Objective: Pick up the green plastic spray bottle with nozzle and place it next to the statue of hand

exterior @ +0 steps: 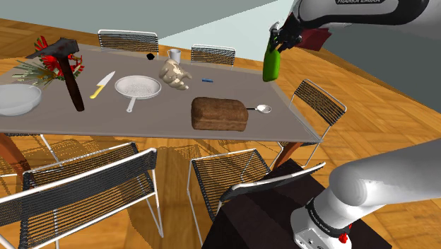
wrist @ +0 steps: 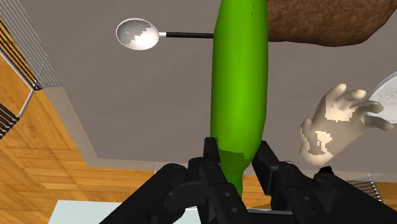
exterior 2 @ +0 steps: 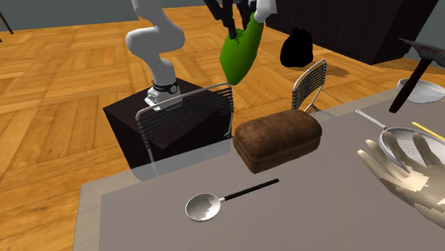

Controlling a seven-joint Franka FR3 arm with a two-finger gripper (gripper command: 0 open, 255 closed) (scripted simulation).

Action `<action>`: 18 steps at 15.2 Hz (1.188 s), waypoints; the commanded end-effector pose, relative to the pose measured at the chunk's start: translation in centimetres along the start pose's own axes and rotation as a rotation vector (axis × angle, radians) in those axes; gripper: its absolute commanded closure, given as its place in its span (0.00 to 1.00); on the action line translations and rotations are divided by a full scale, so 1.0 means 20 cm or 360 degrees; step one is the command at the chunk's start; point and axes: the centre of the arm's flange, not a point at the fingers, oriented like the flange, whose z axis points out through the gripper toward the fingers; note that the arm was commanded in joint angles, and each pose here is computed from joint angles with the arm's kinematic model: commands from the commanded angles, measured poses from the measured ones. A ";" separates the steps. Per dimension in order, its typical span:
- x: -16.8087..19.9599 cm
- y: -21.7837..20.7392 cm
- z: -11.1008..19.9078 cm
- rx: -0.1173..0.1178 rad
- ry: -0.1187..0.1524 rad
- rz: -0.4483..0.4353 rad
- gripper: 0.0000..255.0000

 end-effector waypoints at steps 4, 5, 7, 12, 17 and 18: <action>0.03 -0.31 0.09 0.0001 0.0001 0.0002 1.00; 0.03 -0.37 0.11 0.0001 0.0001 0.0002 1.00; 0.05 -0.50 0.14 0.0001 0.0001 0.0002 1.00; 0.09 -0.82 0.23 0.0001 0.0001 0.0002 1.00; 0.13 -1.13 0.32 0.0001 0.0001 0.0002 1.00; 0.13 -1.20 0.34 0.0001 0.0001 0.0002 1.00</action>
